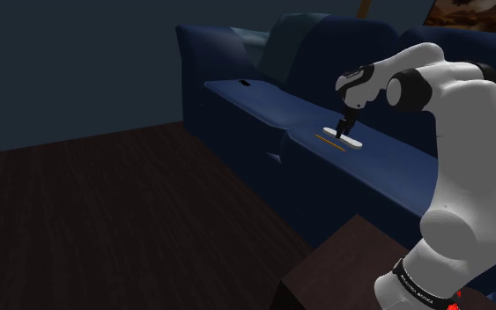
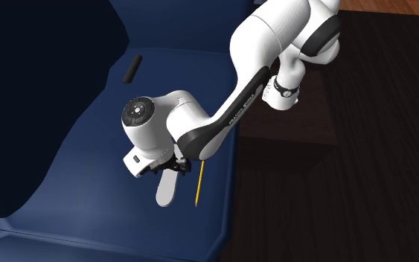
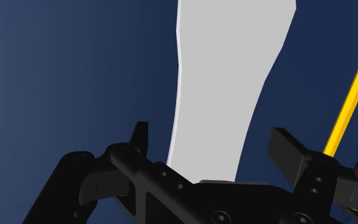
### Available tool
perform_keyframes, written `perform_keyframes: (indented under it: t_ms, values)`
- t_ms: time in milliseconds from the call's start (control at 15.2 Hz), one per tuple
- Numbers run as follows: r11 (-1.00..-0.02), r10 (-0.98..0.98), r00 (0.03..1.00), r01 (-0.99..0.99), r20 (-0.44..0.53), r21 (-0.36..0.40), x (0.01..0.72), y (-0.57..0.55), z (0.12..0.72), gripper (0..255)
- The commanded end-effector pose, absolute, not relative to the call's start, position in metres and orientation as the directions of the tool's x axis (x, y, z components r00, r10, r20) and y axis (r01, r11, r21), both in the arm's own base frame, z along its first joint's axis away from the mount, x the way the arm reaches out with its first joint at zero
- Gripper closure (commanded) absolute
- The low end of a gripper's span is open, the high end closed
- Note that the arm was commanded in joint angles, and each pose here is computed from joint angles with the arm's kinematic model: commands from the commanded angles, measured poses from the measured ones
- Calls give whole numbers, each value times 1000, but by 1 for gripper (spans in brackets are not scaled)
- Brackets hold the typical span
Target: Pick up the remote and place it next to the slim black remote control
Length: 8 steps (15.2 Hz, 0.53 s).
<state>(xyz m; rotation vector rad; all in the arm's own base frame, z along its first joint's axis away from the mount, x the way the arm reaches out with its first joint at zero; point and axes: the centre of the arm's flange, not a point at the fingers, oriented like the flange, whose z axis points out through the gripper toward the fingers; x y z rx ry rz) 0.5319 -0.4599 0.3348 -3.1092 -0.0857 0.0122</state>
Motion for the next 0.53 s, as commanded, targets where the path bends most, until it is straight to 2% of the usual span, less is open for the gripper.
perform_keyframes:
  t_ms: [0, 330, 396, 462]
  values:
    - [-998, 55, 998, 55, -7, -31, 532, -460, 333, 0]
    - [-998, 55, 998, 55, -7, -31, 532, -460, 334, 0]
    - [-998, 55, 998, 55, -7, -31, 532, -460, 334, 255]
    - [-998, 55, 998, 55, -7, -31, 532, -460, 334, 255]
